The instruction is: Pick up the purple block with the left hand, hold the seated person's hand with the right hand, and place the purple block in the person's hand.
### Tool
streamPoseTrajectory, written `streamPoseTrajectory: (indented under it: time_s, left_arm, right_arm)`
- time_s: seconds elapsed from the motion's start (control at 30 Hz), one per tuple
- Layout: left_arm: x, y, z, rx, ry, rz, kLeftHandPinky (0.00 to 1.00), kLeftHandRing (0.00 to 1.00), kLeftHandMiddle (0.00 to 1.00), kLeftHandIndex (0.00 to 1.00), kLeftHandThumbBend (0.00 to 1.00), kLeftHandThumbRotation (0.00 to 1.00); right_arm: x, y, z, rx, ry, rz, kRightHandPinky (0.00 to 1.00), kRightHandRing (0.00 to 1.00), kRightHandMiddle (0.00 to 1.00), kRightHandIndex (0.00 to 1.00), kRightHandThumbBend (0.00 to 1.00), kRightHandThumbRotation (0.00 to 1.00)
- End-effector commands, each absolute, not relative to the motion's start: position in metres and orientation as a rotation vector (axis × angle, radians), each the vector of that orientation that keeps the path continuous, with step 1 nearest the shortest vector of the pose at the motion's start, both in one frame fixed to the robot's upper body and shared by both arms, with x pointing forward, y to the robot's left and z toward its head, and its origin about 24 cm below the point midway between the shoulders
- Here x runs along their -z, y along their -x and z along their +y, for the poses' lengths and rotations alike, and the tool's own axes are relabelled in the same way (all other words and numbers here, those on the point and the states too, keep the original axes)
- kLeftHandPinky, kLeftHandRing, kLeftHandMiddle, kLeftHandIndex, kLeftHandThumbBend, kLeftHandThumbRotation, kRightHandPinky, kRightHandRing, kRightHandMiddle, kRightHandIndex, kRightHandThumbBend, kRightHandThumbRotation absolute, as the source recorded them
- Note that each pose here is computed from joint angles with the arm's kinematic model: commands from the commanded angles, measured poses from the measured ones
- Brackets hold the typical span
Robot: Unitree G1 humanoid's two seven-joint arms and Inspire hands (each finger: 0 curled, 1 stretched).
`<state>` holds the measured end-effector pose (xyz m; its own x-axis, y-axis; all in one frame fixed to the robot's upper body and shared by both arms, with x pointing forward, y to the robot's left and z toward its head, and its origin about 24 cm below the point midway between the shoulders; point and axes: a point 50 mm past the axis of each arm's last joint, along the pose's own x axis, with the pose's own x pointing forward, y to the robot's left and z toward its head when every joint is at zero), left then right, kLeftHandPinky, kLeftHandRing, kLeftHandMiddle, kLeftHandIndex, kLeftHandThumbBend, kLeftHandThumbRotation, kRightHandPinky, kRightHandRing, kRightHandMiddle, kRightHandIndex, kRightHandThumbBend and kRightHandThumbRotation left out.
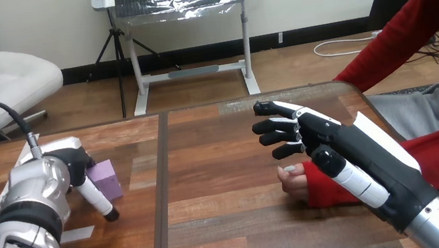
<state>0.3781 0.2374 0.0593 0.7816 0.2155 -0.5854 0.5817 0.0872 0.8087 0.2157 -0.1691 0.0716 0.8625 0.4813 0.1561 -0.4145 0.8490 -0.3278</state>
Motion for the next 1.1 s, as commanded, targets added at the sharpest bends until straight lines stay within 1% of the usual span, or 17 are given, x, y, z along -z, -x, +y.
streamPoseTrajectory:
  time_s: [0.0,0.1,0.27,0.6,0.7,0.9,1.07]
  left_arm:
    - [-0.070,-0.385,0.232,0.280,-1.545,0.596,0.57,0.73,0.82,0.87,0.82,0.18]
    - [-0.070,-0.385,0.232,0.273,-1.548,0.579,0.53,0.69,0.79,0.84,0.81,0.16]
    - [-0.069,-0.385,0.232,0.257,-1.544,0.560,0.51,0.65,0.76,0.82,0.80,0.13]
    - [-0.067,-0.384,0.232,0.218,-1.536,0.516,0.50,0.63,0.73,0.78,0.77,0.06]
    - [-0.066,-0.383,0.232,0.205,-1.537,0.502,0.47,0.60,0.70,0.77,0.76,0.03]
    - [-0.062,-0.382,0.231,0.200,-1.530,0.488,0.42,0.55,0.65,0.75,0.75,0.01]
    - [-0.058,-0.380,0.231,0.203,-1.533,0.487,0.41,0.53,0.63,0.72,0.74,0.00]
  right_arm:
    - [-0.094,-0.221,-0.170,-0.469,0.322,-0.338,0.76,0.81,0.83,0.88,1.00,1.00]
    - [-0.094,-0.221,-0.170,-0.470,0.320,-0.336,0.76,0.81,0.83,0.88,1.00,1.00]
    - [-0.094,-0.221,-0.170,-0.475,0.319,-0.336,0.76,0.81,0.84,0.88,1.00,1.00]
    - [-0.094,-0.221,-0.169,-0.473,0.316,-0.337,0.76,0.82,0.84,0.88,1.00,1.00]
    - [-0.094,-0.221,-0.170,-0.472,0.317,-0.337,0.76,0.82,0.84,0.88,1.00,1.00]
    - [-0.095,-0.221,-0.169,-0.473,0.318,-0.338,0.76,0.82,0.84,0.88,1.00,1.00]
    - [-0.095,-0.221,-0.169,-0.472,0.319,-0.340,0.76,0.82,0.84,0.88,1.00,1.00]
